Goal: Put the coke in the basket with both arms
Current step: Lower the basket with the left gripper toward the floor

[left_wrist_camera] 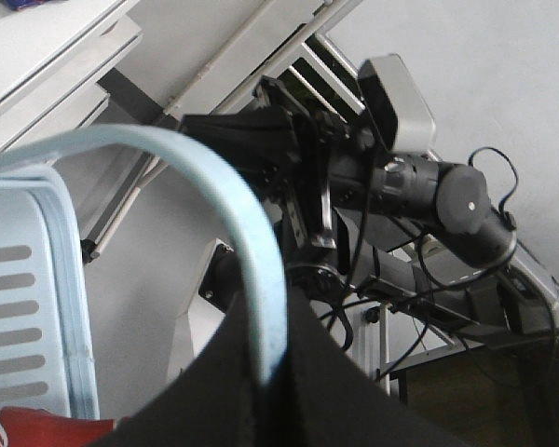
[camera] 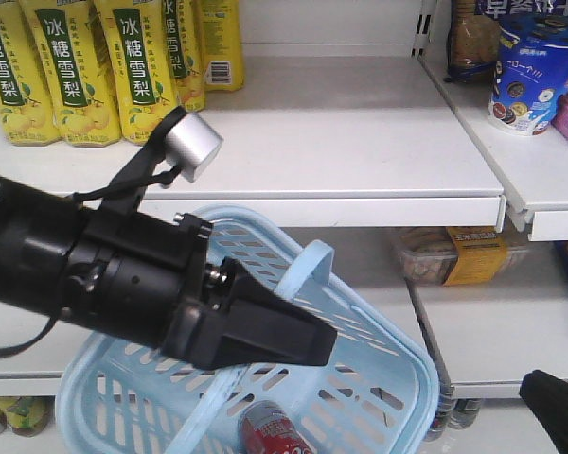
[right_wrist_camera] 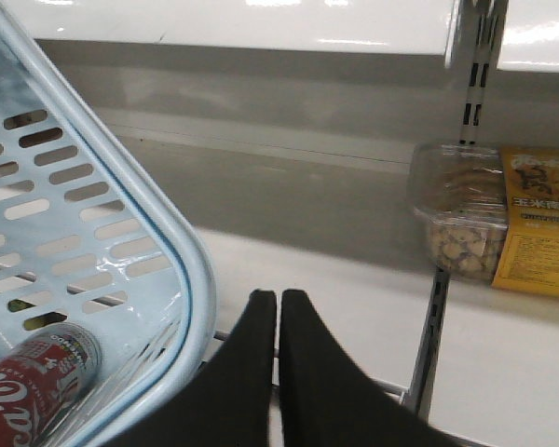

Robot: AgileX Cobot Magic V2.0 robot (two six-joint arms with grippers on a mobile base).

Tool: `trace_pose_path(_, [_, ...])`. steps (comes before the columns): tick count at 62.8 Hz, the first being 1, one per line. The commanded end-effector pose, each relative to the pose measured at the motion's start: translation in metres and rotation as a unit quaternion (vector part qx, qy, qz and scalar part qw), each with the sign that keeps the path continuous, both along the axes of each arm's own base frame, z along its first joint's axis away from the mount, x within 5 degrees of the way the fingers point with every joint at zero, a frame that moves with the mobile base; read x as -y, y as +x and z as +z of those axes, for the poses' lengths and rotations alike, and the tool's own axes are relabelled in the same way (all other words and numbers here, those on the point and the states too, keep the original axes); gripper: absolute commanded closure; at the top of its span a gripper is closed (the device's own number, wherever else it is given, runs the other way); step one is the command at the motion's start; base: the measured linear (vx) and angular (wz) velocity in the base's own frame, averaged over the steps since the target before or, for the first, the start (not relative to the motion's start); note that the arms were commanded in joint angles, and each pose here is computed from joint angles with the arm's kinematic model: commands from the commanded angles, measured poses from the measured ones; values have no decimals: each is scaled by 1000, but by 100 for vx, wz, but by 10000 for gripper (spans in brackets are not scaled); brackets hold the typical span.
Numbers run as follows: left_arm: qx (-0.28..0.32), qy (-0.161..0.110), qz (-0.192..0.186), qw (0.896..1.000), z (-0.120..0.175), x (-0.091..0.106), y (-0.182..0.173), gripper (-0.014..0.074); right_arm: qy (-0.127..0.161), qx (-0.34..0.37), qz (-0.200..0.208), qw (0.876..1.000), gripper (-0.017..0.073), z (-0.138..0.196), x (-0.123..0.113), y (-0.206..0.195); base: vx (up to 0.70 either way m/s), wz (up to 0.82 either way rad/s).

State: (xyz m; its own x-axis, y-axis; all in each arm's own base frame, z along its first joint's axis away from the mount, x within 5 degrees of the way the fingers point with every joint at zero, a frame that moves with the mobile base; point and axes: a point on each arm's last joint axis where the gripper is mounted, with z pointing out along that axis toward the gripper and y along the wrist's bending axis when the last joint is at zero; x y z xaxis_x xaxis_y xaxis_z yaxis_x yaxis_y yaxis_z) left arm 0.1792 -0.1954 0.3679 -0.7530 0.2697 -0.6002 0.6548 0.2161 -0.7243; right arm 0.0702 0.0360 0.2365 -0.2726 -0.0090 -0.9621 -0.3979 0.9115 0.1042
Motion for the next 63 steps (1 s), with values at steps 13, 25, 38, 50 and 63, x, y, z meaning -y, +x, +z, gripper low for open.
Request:
trace_pose_path(13, [96,-25,36,994,6,-33,-48,600,12,24,-18,999,564,11,2,3,0,0])
trace_pose_path(25, [189,-13,104,976,2,-58,-68,600,12,24,-18,999,564,11,2,3,0,0])
trace_pose_path(38, [266,21,149,952,-14,-83,-89,600,12,24,-18,999,564,11,2,3,0,0])
trace_pose_path(50, [294,48,195,934,-41,-102,-101,600,12,24,-18,999,564,11,2,3,0,0])
trace_pose_path(63, [261,66,292,918,-71,-119,-101,600,12,24,-18,999,564,11,2,3,0,0])
